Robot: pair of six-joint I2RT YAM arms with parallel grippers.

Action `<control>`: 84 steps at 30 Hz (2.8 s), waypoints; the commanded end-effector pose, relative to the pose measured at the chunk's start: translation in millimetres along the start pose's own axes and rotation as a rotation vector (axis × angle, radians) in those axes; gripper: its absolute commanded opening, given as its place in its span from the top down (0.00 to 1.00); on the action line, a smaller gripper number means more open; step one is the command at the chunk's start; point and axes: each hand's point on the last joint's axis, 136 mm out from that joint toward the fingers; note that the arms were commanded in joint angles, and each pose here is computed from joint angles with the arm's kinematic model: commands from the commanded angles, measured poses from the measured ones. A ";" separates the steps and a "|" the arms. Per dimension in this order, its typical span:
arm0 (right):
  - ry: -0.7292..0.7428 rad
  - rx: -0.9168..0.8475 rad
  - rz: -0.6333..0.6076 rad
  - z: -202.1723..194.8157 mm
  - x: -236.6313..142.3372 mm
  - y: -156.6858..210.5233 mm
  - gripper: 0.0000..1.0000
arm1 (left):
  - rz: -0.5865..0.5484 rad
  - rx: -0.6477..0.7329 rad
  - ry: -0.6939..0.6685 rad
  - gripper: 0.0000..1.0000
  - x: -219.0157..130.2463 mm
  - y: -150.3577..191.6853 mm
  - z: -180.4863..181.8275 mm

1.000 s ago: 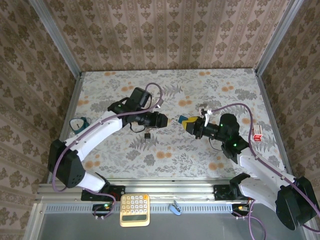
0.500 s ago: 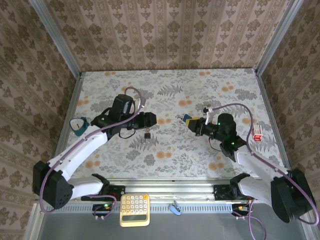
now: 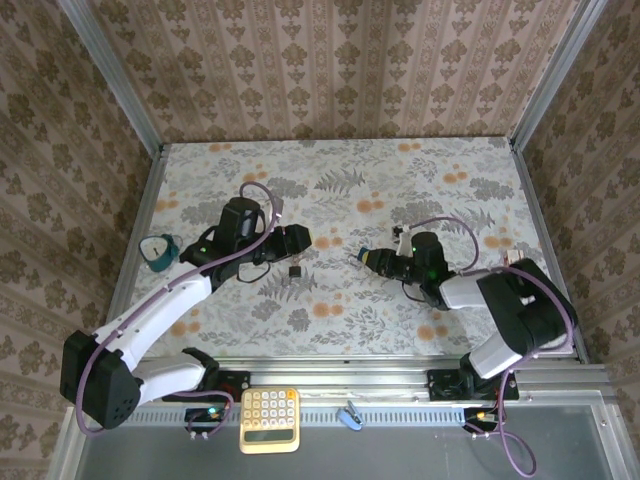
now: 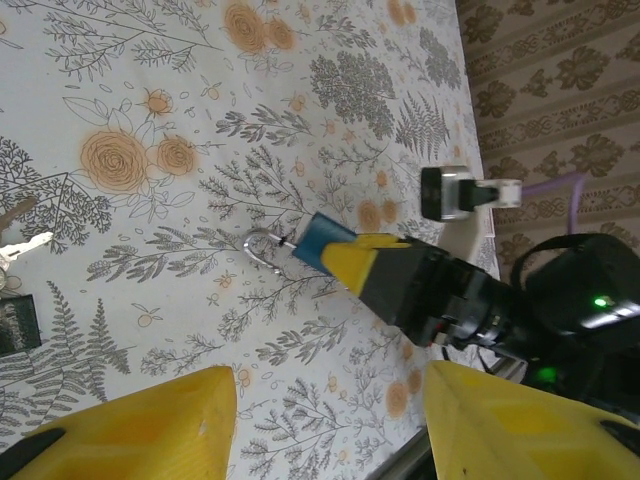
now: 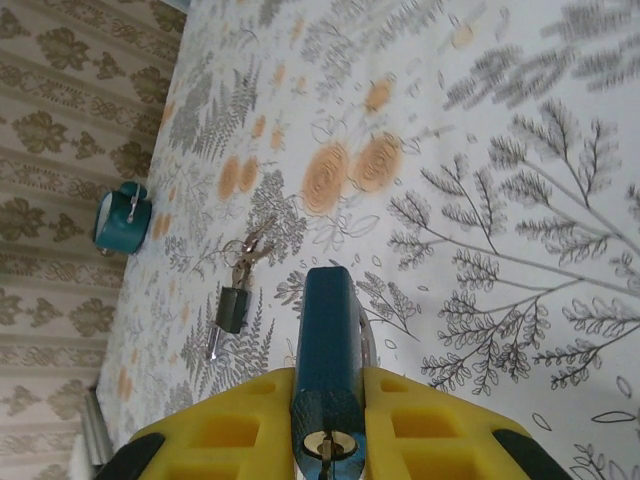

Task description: Unlock with the key

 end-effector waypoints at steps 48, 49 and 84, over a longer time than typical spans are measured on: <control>0.367 -0.061 -0.236 -13.1 -94.8 -76.3 0.00 | -0.058 -0.050 -0.150 0.26 -10.7 -3.6 45.9; 0.372 -0.067 -0.254 -11.3 -96.4 -80.5 0.00 | -0.058 -0.049 -0.173 0.19 -12.8 -4.1 51.8; 0.883 -0.511 -0.988 -72.1 -177.0 -187.4 0.00 | -0.448 0.336 -1.249 0.00 -130.0 -46.3 305.0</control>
Point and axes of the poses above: each hand's point on the last joint's axis, 136 mm out from that joint toward the fingers, its own x axis out along the fingers, its own z axis along the line the jaws close on, y = z × x, and after that the axes turned 14 degrees about x, right-handed
